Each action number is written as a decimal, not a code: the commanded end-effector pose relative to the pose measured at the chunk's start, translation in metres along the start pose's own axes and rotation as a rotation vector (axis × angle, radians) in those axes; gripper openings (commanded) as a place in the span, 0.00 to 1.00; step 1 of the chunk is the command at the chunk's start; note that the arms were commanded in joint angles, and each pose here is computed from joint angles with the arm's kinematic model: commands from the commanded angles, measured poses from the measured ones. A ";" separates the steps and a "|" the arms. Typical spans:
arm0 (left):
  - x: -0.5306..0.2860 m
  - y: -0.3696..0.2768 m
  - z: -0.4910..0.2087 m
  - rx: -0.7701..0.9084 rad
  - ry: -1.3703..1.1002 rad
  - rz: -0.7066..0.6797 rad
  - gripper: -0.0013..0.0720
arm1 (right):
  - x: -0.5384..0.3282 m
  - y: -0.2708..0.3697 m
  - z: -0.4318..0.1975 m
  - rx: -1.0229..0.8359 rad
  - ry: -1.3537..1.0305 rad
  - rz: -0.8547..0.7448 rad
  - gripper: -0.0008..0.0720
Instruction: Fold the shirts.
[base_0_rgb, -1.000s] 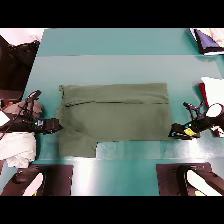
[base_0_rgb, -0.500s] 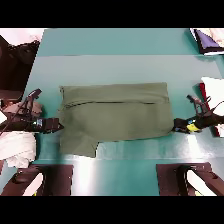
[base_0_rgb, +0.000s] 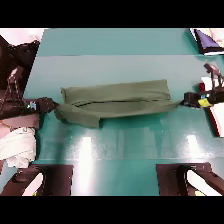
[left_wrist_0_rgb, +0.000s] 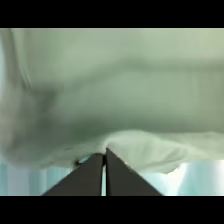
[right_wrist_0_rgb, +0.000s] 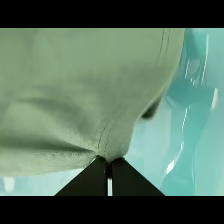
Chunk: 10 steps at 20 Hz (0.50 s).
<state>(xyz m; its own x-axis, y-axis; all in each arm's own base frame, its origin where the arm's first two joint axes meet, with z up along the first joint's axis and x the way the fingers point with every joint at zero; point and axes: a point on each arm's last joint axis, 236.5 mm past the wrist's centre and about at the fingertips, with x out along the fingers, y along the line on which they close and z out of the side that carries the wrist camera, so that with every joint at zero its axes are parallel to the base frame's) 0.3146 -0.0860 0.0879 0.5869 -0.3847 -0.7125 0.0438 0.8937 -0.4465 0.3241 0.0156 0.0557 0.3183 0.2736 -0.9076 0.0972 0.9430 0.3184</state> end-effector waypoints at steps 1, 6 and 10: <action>0.015 0.014 0.038 -0.005 -0.126 0.035 0.05 | 0.003 -0.002 0.051 -0.003 -0.062 -0.004 0.03; 0.048 0.036 0.073 -0.074 -0.233 0.056 0.05 | 0.026 -0.010 0.108 0.002 -0.096 -0.007 0.03; 0.074 0.054 0.083 -0.118 -0.247 0.082 0.05 | 0.060 -0.007 0.131 -0.016 -0.079 -0.001 0.03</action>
<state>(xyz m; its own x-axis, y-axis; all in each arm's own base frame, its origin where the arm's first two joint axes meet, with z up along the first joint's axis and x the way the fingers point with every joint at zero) 0.4057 -0.0571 0.0643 0.7350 -0.2691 -0.6223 -0.0629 0.8868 -0.4578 0.4399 -0.0008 0.0496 0.3875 0.2608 -0.8842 0.0922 0.9434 0.3187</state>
